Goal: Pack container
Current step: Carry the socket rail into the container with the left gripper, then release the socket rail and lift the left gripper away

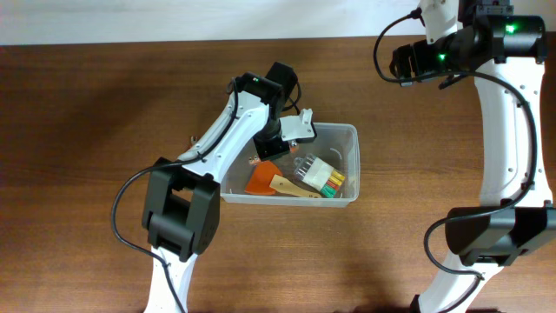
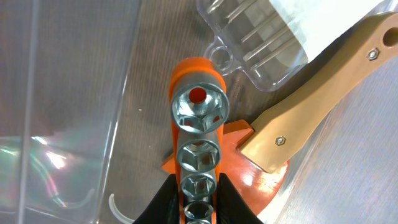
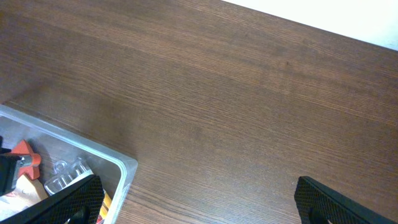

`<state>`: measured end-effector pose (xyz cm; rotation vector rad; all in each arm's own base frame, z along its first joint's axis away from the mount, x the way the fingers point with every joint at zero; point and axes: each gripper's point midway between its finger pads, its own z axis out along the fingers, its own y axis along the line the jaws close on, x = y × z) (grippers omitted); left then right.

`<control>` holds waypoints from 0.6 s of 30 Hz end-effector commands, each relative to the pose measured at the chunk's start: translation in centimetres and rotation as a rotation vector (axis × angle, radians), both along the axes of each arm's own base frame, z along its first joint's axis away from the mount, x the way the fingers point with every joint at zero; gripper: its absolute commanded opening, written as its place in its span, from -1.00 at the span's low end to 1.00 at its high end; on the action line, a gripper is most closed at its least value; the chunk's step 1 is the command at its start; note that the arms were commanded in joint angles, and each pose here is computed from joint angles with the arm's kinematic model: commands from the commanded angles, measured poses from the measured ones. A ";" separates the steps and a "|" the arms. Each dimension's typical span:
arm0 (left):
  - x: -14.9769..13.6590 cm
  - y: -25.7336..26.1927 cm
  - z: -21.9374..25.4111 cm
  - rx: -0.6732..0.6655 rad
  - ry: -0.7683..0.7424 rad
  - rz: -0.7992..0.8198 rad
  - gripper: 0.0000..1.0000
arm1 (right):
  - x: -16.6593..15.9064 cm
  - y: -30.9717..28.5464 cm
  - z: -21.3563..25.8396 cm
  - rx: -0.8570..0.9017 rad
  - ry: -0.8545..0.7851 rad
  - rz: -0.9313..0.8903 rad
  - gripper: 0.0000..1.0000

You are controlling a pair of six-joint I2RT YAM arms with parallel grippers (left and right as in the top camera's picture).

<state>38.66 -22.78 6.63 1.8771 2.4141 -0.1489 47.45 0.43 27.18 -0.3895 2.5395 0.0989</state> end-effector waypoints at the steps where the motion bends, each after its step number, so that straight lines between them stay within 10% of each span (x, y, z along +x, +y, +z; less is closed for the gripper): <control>1: -0.1 -0.4 0.3 -0.027 0.008 -0.019 -0.45 | 0.0 -0.4 0.3 -0.003 -0.008 -0.020 0.97; 7: -0.2 -0.4 0.4 -0.027 0.008 -0.019 0.45 | 0.0 -0.4 0.3 -0.004 -0.009 -0.020 0.97; 18: 4.6 2.2 12.9 -0.090 -0.242 0.307 0.99 | 0.0 -2.6 0.3 -0.002 -0.007 -0.066 0.97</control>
